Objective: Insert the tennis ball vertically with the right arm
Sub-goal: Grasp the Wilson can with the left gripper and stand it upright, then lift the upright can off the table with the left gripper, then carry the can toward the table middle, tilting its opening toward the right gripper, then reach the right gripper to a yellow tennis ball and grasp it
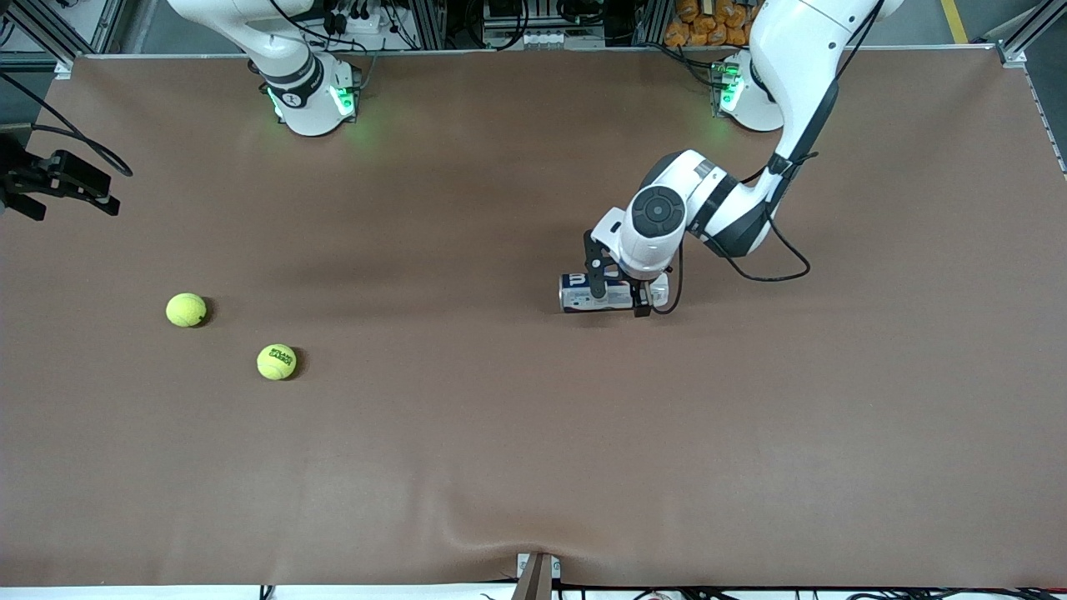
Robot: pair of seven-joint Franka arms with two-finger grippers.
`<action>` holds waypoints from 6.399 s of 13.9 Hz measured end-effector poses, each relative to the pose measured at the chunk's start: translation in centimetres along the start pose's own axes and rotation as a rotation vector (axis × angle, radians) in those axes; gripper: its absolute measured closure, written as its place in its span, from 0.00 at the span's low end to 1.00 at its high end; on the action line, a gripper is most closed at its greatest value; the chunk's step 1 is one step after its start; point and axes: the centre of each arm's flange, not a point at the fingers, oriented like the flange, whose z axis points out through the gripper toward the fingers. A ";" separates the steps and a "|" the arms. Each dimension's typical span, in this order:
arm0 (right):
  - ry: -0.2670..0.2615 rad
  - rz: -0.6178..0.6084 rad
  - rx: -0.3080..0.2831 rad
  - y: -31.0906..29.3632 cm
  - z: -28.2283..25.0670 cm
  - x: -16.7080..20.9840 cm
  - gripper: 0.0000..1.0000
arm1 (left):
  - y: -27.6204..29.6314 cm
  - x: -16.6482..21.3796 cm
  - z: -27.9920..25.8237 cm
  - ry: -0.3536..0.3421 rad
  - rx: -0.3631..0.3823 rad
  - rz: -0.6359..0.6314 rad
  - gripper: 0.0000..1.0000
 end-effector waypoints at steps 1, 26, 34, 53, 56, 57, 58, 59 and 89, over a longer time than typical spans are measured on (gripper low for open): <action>0.000 0.000 0.000 0.0 0.0 0.0 0.00 | 0.0 0.1 0.0 0.005 0.007 0.003 0.00; 0.006 0.013 0.000 0.7 -0.2 -0.2 0.00 | 0.1 2.1 4.2 0.073 0.024 -0.001 0.30; -0.022 0.017 0.004 0.9 0.0 -0.5 0.00 | -2.7 3.2 0.3 0.138 0.091 -0.022 0.30; -0.053 0.071 0.007 0.2 -2.2 -1.6 0.00 | -10.0 0.1 -5.8 0.858 -0.038 -0.024 0.24; -0.055 0.075 0.007 0.2 -2.1 -1.7 0.00 | -10.1 0.3 -3.8 0.979 -0.042 -0.040 0.22; -0.055 0.075 0.007 0.2 -2.1 -1.7 0.00 | -10.1 0.4 -3.1 1.012 -0.042 -0.046 0.22; -0.054 0.076 0.006 0.2 -2.2 -1.6 0.00 | -10.0 0.6 -2.4 1.045 -0.038 -0.047 0.23; -0.051 0.076 0.006 0.2 -2.2 -1.6 0.00 | -9.7 1.0 -1.9 1.080 -0.031 -0.045 0.23; -0.259 0.041 -0.098 -5.0 37.7 10.1 0.00 | 3.0 18.3 13.1 1.723 0.017 -0.174 0.26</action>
